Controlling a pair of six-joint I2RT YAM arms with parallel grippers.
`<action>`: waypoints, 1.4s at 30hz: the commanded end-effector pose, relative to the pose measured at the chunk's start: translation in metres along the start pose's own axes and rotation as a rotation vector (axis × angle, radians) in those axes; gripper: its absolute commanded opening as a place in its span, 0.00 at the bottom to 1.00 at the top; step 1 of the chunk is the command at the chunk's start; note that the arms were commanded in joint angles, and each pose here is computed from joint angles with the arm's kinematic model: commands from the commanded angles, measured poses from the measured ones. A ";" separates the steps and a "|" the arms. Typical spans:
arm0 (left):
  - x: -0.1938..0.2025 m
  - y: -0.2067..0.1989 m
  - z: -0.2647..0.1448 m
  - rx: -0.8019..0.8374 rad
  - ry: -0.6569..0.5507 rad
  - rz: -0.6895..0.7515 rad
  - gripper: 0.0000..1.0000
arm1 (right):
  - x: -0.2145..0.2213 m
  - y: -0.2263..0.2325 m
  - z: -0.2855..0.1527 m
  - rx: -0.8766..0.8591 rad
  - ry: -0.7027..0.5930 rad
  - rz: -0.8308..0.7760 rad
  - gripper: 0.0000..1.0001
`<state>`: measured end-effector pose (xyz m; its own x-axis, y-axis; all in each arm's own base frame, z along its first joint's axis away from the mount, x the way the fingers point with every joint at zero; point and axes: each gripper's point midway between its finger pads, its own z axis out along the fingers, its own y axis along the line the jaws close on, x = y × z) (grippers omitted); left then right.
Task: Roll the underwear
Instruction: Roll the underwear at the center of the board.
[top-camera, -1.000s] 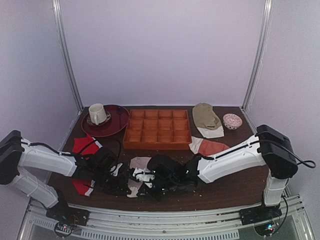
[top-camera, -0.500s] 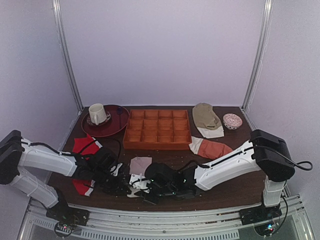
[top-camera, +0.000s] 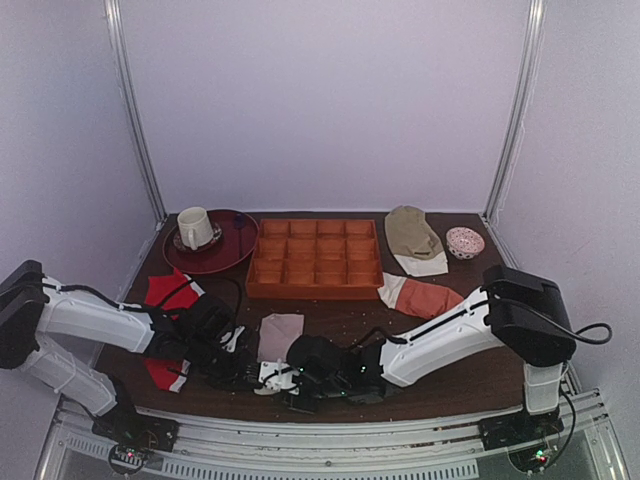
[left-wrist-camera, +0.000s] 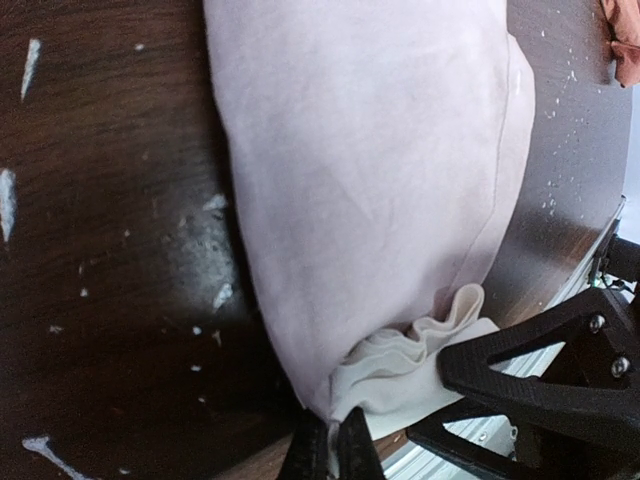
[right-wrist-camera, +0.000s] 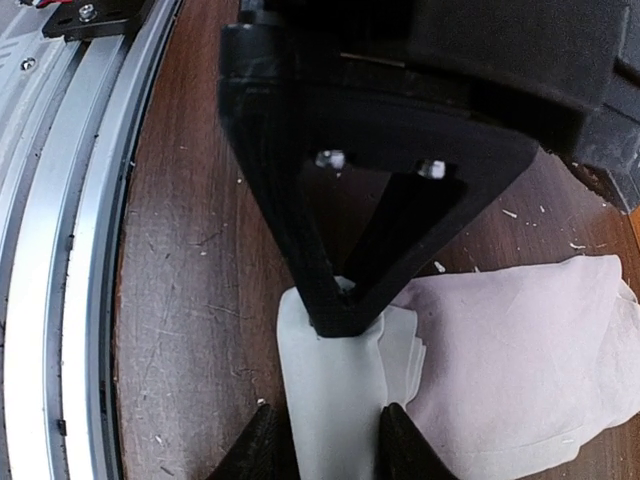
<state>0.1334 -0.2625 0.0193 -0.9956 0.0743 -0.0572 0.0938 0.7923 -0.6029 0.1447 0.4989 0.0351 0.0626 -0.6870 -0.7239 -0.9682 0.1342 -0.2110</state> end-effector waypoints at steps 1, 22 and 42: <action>0.005 0.017 0.004 -0.059 0.012 -0.027 0.00 | 0.006 -0.003 0.008 0.009 0.022 -0.030 0.34; 0.008 0.019 0.006 -0.057 0.018 -0.061 0.00 | 0.030 -0.003 0.010 0.032 0.030 0.062 0.00; -0.023 0.018 -0.043 -0.019 -0.166 -0.182 0.20 | 0.050 0.002 0.011 -0.185 -0.042 0.565 0.00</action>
<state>0.1571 -0.2332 0.0447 -0.9875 -0.1365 -0.0789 -0.0590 0.7838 -0.6182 0.1604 0.4928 0.0300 -0.3232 -0.4700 -0.8213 -0.9350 0.2927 0.2004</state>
